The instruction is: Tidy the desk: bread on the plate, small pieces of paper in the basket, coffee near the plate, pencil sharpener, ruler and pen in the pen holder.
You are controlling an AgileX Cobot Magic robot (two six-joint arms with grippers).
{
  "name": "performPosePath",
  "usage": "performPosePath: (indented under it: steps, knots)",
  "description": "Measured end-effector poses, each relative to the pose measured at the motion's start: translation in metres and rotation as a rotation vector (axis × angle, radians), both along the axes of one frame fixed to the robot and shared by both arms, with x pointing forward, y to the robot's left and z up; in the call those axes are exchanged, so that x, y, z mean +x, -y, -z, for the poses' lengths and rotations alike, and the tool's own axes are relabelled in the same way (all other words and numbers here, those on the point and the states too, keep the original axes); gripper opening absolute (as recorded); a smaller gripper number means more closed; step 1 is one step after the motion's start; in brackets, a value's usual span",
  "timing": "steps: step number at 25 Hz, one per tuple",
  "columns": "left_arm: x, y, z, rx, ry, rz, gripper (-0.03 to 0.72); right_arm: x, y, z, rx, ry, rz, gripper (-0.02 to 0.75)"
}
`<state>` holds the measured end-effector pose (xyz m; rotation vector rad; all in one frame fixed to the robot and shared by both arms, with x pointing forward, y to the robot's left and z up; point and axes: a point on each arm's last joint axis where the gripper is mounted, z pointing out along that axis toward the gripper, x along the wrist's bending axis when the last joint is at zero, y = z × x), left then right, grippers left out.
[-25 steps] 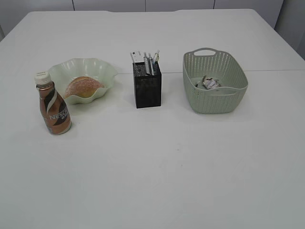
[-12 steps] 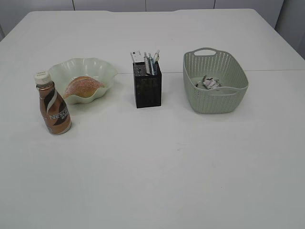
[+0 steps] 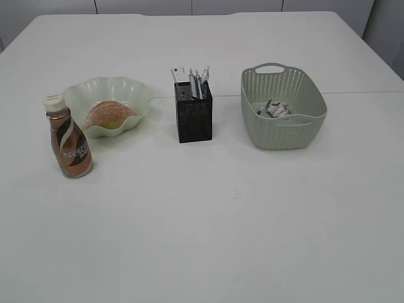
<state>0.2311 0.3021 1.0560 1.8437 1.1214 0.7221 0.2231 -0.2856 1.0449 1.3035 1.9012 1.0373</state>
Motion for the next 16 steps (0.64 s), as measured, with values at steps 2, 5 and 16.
performPosePath:
  steps: [2,5,16]
  knots:
    - [-0.0002,0.0007,0.0000,0.000,0.000,-0.087,0.327,0.0005,-0.0005,0.0000,0.000,0.000,0.031,0.532]
    - [-0.0003,0.0017,0.0000,0.000,0.000,-0.223,0.306,0.0017,-0.0016,0.0000,0.000,0.000,0.110,0.532]
    - [-0.0003,0.0021,0.0000,0.000,0.000,-0.263,0.286,0.0023,-0.0022,0.0000,0.000,0.000,0.150,0.532]
